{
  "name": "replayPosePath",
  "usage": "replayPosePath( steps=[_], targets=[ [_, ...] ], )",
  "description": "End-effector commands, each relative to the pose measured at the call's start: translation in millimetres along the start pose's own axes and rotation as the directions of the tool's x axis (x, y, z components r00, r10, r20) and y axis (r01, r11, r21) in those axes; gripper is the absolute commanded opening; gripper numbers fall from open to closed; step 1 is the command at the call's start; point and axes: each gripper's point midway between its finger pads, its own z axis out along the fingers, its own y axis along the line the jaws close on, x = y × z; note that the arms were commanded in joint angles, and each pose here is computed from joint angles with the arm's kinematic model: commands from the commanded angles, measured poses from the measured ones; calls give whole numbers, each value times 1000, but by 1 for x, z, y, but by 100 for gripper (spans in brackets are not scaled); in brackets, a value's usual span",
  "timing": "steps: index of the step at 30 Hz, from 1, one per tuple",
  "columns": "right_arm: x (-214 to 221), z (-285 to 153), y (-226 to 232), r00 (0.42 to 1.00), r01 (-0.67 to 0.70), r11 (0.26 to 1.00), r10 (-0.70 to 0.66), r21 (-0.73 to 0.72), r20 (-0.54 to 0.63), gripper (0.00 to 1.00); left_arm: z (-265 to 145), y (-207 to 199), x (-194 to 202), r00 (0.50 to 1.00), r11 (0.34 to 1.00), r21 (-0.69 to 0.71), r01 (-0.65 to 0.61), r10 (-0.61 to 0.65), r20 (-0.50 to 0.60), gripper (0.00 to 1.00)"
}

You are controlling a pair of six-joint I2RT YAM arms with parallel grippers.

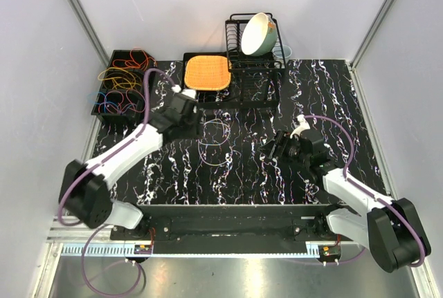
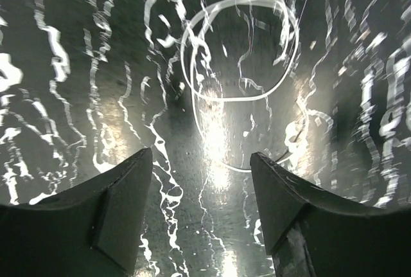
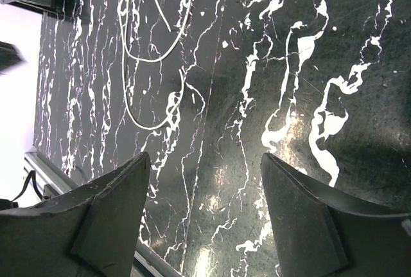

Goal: Untangle the cables

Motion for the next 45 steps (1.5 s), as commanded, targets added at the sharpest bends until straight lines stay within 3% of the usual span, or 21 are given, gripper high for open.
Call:
replayPosePath(
  steps=[1,6,11,17,19,25,29,42,45],
  targets=[
    [-10,3,9,1000,4,999,-3,-37,17,76,24,-6,-6,996,994,-48,-93,94,5,64],
    [-9,5,7,1000,-3,999,4,-32,10,76,45,-10,-4,990,986,-86,-140,139,-21,65],
    [-10,7,6,1000,-8,1000,8,-28,2,76,48,-25,-12,967,969,7,-245,244,71,68],
    [-9,9,5,1000,-13,1000,13,-28,-11,76,66,-26,-25,943,943,4,-332,332,25,69],
    [-9,9,4,1000,-13,1000,12,-28,-10,76,82,-19,-19,928,928,-7,-372,371,-35,69],
    [-9,8,4,1000,-16,999,16,-32,-10,76,103,-13,-30,915,915,-22,-402,401,-50,69],
    [-8,9,5,1000,-16,999,15,-43,-20,76,122,-4,-21,907,910,-29,-413,408,-100,62],
    [-8,10,4,1000,-21,998,20,-53,-24,76,153,-5,-11,901,911,8,-412,409,-141,55],
    [-8,10,4,999,-22,998,21,-53,-28,76,156,-4,-11,901,912,7,-411,408,-146,49]
  ],
)
